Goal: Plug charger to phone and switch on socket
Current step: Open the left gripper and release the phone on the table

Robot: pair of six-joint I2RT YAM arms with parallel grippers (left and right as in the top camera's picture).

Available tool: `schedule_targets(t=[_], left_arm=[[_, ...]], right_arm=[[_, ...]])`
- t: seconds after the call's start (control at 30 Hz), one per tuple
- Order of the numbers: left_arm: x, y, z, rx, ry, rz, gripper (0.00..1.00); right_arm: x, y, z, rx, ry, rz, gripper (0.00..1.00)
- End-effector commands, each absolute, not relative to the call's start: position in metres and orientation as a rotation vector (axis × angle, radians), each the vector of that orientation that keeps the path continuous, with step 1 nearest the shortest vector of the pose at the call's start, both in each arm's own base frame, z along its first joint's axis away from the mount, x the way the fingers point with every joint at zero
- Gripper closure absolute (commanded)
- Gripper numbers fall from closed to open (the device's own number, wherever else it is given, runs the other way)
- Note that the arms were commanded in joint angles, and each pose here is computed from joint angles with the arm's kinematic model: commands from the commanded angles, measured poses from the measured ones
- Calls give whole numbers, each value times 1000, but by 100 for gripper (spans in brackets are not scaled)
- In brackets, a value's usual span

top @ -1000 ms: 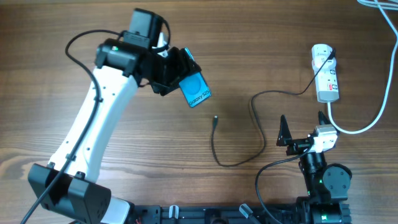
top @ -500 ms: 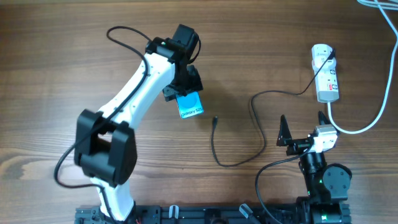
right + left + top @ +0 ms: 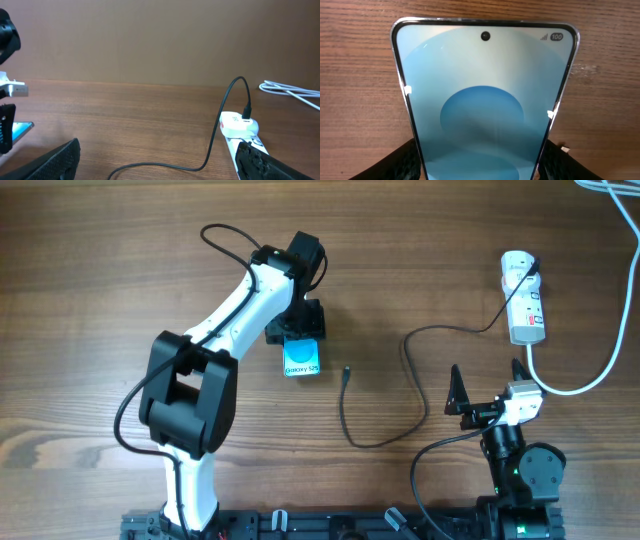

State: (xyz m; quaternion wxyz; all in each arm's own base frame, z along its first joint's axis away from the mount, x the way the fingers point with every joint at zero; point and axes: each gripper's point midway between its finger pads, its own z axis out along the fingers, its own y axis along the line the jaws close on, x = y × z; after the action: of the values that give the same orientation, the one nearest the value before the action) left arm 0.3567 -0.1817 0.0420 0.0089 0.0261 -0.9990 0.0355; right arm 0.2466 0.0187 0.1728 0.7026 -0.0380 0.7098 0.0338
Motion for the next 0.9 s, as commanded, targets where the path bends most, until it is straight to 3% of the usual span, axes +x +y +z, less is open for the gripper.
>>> schedule_targets(t=[0.0,0.87], left_arm=[[361,-185,33,25,-3128,92,44],[354,-186,3,-40,-3137,85,40]], right_arm=[[246,18,174,-92,1573,55,0],[247,18,174,-91,1573,55,0]])
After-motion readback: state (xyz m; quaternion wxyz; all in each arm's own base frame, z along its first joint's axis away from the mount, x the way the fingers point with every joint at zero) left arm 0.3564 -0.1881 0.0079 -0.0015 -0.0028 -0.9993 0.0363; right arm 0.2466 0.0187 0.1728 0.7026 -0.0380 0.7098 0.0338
